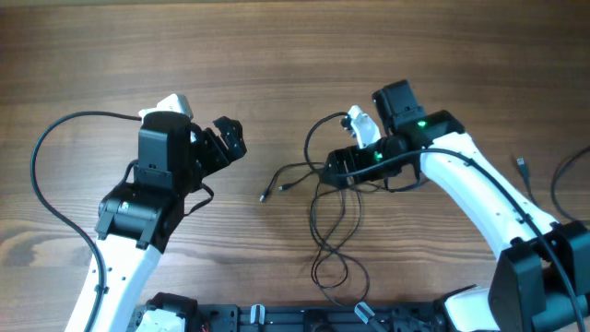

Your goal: Untangle cables

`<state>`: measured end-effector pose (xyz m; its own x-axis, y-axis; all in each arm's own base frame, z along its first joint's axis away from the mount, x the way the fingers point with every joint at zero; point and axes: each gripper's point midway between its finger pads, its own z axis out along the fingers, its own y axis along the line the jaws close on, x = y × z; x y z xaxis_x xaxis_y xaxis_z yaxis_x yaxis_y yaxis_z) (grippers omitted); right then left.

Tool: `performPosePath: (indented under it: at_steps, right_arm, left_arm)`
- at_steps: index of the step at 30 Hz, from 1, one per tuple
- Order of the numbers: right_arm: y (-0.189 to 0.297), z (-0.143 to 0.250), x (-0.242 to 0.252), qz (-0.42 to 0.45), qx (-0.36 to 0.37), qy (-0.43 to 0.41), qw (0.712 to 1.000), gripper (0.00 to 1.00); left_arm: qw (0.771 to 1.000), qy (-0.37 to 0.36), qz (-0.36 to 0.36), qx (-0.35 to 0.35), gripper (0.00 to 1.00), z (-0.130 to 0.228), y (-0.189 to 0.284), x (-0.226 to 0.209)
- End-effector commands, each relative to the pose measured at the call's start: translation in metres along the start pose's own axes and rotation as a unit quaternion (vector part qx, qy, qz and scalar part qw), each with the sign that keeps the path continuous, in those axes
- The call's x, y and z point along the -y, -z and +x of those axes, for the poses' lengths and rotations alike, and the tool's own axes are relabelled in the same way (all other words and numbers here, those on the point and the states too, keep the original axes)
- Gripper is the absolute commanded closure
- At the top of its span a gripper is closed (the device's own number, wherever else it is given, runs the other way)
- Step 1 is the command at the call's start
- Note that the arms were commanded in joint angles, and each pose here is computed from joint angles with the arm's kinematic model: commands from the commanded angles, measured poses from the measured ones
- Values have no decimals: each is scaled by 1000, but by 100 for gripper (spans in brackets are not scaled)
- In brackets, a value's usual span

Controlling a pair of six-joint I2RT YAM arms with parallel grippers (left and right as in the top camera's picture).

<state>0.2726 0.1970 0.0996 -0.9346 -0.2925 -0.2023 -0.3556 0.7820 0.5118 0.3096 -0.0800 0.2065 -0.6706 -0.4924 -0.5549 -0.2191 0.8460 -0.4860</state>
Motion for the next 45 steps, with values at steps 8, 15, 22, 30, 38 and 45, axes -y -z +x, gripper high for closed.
performPosePath:
  at_steps: [8, 15, 22, 30, 38, 45]
  right_arm:
    - [-53, 54, 11, -31, -41, -37, 998, 0]
    - [-73, 70, 25, -33, -26, -51, 998, 0]
    - [-84, 65, 30, -39, 15, -38, 998, 0]
    - [-96, 63, 29, -63, 14, -33, 997, 0]
    - [-110, 69, 30, -89, -5, -43, 995, 51]
    - [-104, 61, 17, -117, 1, -39, 992, 96]
  left_arm:
    - [1000, 8, -1, 9, 0, -4, 2, 0]
    - [1000, 8, -1, 9, 0, -4, 2, 0]
    - [1000, 8, -1, 9, 0, -4, 2, 0]
    - [1000, 8, -1, 9, 0, -4, 2, 0]
    - [1000, 8, -1, 9, 0, -4, 2, 0]
    - [1000, 8, -1, 9, 0, -4, 2, 0]
